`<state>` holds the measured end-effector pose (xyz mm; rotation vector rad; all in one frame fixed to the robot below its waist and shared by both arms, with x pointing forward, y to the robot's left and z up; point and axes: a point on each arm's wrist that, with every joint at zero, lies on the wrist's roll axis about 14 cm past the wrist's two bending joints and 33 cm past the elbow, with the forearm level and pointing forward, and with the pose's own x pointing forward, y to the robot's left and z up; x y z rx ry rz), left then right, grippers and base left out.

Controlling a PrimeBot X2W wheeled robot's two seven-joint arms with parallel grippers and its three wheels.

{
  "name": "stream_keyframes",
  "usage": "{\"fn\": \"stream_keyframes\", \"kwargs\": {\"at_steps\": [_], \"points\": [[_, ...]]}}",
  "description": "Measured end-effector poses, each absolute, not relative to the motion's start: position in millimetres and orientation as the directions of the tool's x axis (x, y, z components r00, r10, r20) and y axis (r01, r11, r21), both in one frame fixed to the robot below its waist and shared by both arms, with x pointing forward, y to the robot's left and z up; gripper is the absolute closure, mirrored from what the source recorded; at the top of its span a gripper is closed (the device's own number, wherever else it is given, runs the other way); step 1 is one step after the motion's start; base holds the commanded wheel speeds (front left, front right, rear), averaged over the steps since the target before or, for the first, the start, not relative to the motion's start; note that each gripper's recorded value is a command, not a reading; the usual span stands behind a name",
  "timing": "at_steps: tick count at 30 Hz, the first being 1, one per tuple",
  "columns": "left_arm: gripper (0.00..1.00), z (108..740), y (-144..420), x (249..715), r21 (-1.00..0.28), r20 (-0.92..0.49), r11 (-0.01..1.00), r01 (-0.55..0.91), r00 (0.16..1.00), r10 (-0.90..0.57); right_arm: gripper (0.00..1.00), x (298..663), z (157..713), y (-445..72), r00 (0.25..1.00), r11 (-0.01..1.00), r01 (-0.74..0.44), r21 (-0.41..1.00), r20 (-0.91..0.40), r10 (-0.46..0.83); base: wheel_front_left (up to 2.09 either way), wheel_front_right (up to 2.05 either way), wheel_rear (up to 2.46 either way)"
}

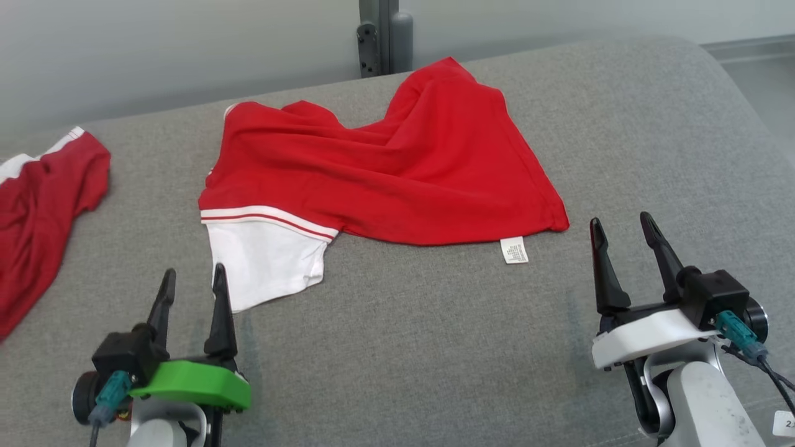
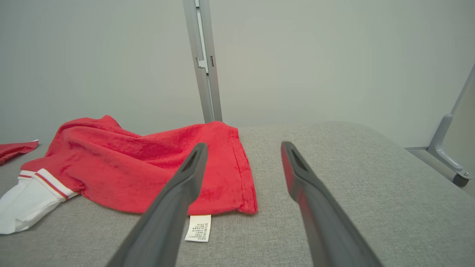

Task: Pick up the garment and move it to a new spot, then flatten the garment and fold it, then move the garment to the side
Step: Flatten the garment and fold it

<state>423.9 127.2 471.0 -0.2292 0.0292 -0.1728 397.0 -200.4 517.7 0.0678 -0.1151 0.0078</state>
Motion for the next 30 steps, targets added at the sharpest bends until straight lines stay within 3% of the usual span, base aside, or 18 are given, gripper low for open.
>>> {"fn": "stream_keyframes", "kwargs": {"at_steps": [13, 30], "points": [[0.00, 487, 147, 370, -0.220, 0.023, 0.971, 0.093, 0.996, -0.090, 0.00, 378, 532, -162, 0.982, 0.988, -0.124, 0.096, 0.157, 0.108, 0.00, 0.00, 0.00], [0.00, 485, 142, 363, -0.222, 0.015, 0.971, 0.092, 0.996, -0.091, 0.00, 376, 530, -155, 0.981, 0.984, -0.142, 0.104, 0.150, 0.126, 0.00, 0.00, 0.00]]}}
